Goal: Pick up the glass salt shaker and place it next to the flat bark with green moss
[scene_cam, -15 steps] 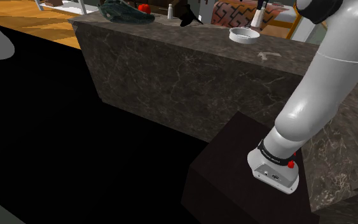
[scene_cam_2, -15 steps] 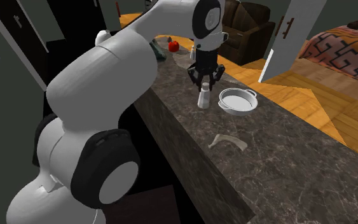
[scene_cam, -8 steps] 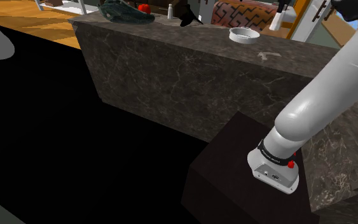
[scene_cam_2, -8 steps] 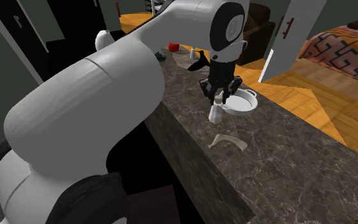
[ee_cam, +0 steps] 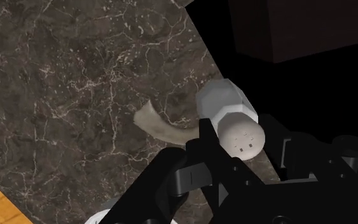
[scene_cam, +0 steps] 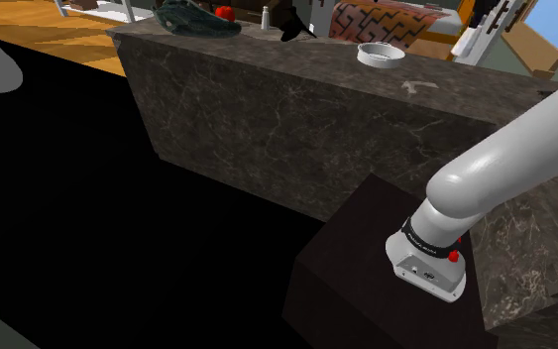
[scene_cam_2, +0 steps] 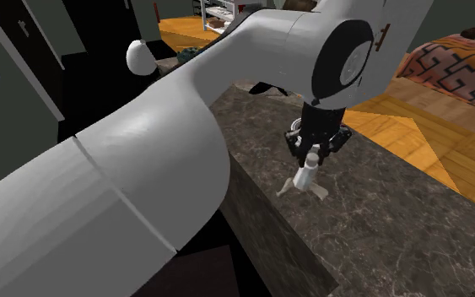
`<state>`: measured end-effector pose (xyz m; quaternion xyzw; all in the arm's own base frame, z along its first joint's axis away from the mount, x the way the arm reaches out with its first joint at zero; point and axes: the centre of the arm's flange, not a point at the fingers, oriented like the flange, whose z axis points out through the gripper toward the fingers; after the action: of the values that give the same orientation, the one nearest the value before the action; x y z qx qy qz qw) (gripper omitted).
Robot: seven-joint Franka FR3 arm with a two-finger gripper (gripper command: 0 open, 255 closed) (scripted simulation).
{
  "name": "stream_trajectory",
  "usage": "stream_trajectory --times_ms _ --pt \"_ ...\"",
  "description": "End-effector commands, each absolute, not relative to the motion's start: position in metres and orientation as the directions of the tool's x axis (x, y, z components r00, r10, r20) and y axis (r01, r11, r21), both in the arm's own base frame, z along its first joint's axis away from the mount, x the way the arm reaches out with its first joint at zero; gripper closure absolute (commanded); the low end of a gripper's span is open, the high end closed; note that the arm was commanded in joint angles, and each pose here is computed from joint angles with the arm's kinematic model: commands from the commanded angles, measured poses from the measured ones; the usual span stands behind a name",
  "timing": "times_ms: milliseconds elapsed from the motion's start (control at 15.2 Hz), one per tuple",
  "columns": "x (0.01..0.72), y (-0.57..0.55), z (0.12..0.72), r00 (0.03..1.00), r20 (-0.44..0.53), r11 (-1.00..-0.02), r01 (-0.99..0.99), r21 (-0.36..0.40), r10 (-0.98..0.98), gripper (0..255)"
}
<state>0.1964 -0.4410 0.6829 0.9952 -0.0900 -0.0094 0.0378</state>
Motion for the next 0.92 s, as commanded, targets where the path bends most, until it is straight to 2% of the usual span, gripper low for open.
stream_trajectory --times_ms 0,858 --pt "0.169 -0.445 0.682 0.984 -0.013 -0.981 -0.177 0.077 -0.178 255" --pt "-0.001 -0.465 0.683 0.984 -0.013 -0.981 -0.177 0.077 -0.178 255"
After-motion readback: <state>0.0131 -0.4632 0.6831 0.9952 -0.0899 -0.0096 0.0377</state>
